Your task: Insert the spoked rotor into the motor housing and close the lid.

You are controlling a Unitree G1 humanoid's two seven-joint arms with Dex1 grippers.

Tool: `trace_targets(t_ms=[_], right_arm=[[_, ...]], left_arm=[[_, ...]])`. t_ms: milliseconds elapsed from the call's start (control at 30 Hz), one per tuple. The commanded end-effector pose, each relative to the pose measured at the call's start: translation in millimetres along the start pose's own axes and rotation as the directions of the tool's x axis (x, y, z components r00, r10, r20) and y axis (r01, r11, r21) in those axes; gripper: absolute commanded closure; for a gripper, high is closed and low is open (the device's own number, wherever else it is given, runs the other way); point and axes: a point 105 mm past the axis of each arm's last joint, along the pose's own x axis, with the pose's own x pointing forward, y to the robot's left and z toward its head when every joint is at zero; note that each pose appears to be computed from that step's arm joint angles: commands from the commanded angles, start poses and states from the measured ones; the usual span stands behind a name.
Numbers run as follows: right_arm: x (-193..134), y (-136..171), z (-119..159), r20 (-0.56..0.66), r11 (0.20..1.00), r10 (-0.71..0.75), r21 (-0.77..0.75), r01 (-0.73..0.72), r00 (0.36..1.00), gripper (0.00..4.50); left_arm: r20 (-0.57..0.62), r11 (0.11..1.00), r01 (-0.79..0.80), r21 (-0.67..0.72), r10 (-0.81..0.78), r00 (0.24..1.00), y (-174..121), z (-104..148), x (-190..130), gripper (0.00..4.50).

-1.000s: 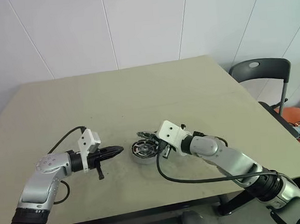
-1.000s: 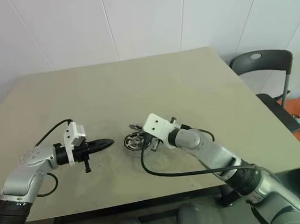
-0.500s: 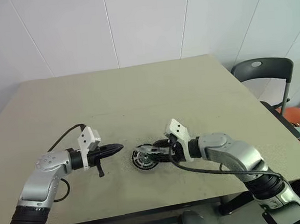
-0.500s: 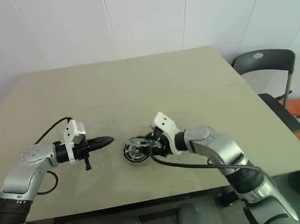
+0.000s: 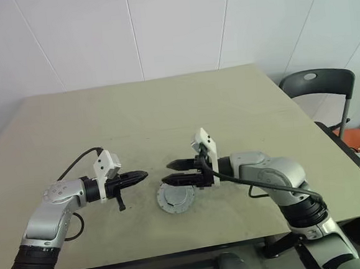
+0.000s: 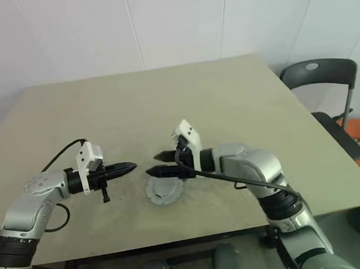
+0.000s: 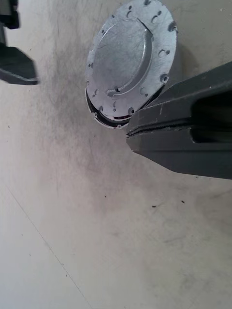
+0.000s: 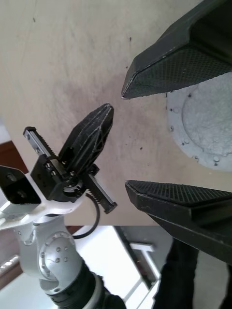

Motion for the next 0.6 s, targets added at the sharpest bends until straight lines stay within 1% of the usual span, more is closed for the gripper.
trace_targets(t_ms=[33, 100, 200, 233, 300, 500, 567, 600], right_arm=[[-5, 1, 5, -0.001, 0.999, 0.009, -0.050, -0.009, 1.000, 1.71], [-6, 0, -2, -0.030, 0.998, 0.010, -0.054, -0.012, 0.999, 1.71], [-5, -4, -16, -0.094, 0.994, -0.017, -0.106, 0.007, 0.995, 1.71], [-5, -2, -17, -0.102, 0.993, -0.007, -0.117, -0.006, 0.995, 1.88], [-3, 0, -19, -0.111, 0.990, 0.000, -0.140, -0.016, 0.994, 2.33], [4, -4, -30, -0.159, 0.978, -0.036, -0.210, 0.002, 0.987, 4.39], [7, -4, -31, -0.152, 0.976, -0.044, -0.216, 0.010, 0.987, 4.13], [7, -3, -30, -0.149, 0.976, -0.044, -0.217, 0.011, 0.988, 3.84]], left_arm=[[0.027, 0.999, -0.006, 0.045, 0.005, 1.000, 2, 16, -2, 4.50], [0.030, 0.999, -0.003, 0.044, 0.002, 1.000, 1, 16, -1, 4.50], [0.046, 0.999, 0.012, 0.036, -0.013, 0.999, -1, 18, 0, 4.50], [0.046, 0.999, 0.017, 0.035, -0.019, 0.999, -2, 18, 0, 4.50], [0.043, 0.999, 0.038, 0.031, -0.039, 0.998, -6, 18, -2, 4.50], [0.041, 0.999, 0.035, 0.030, -0.036, 0.998, -6, 18, -4, 4.50], [0.039, 0.999, 0.031, 0.029, -0.032, 0.999, -5, 17, -4, 4.50], [0.038, 0.999, 0.028, 0.030, -0.029, 0.999, -5, 16, -4, 4.50]])
